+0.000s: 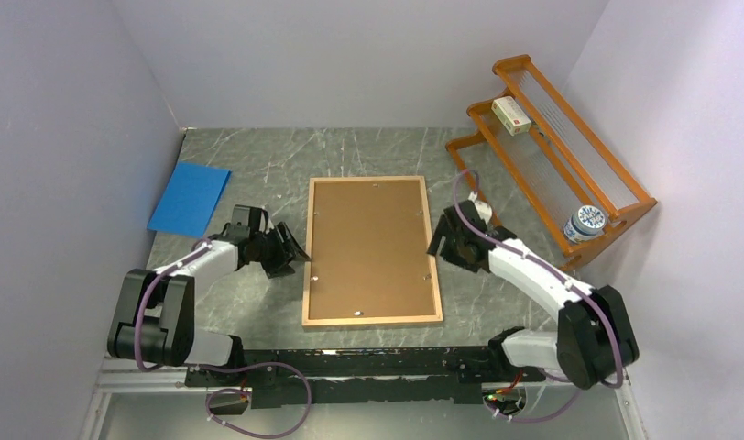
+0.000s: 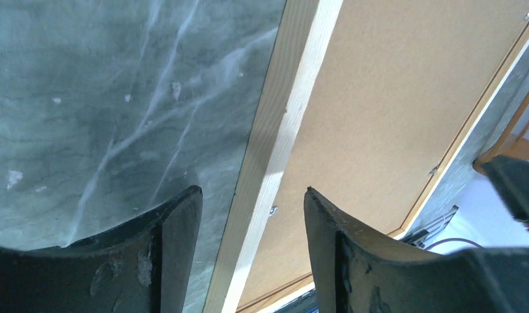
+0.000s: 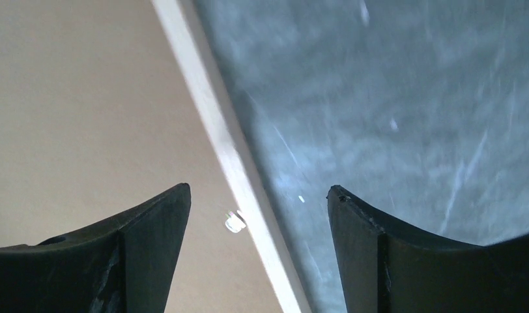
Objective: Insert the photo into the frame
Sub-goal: Move the photo frame to the center of the board, then install the photo frame at the center of the board.
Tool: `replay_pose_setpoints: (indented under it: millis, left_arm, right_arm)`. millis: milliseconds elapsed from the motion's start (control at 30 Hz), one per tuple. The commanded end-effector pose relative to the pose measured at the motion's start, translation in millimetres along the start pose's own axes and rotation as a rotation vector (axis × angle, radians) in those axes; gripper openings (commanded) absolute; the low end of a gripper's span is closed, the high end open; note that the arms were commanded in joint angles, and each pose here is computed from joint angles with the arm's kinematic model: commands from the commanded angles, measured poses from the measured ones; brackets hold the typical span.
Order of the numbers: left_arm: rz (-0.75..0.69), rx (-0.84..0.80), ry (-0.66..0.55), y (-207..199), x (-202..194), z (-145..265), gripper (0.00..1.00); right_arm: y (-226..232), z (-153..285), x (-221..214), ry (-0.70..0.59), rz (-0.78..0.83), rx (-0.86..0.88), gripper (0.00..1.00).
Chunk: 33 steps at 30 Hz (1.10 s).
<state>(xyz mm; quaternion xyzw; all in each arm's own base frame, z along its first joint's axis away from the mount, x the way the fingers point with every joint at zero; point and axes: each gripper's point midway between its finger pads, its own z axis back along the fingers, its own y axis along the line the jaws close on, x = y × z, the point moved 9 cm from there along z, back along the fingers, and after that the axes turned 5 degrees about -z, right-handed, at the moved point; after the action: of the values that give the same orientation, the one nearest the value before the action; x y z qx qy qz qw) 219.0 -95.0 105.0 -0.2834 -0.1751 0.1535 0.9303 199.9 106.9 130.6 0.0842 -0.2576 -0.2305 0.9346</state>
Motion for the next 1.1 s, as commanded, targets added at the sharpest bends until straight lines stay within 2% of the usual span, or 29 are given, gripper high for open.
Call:
replay_pose_setpoints:
  millis: [0,133,267,400,533,767,1067]
  left_arm:
    - [-0.058,0.018,-0.035,-8,19,0,0.64]
    - [-0.071,-0.014,-0.008,-12,30,-14,0.61]
    - [-0.073,-0.012,0.004,-12,37,-22,0.59]
    - [-0.083,0.005,0.005,-12,42,-25,0.57]
    - [-0.088,0.025,0.003,-11,44,-26,0.54]
    - [-0.086,0.034,0.024,-8,43,-30,0.49]
    - [-0.073,0.032,0.047,-5,40,-33,0.46]
  right_arm:
    - [51,2,59,-0.226,0.121,0.092,0.8]
    - [109,-11,99,-0.277,0.383,0.265,0.79]
    - [153,-37,131,-0.276,0.678,0.319,0.79]
    - [180,-65,156,-0.299,0.944,0.327,0.8]
    - [197,-88,164,-0.263,1.129,0.373,0.81]
    - [211,-124,162,-0.2,1.328,0.458,0.82]
    - [215,-153,162,-0.177,1.37,0.476,0.79]
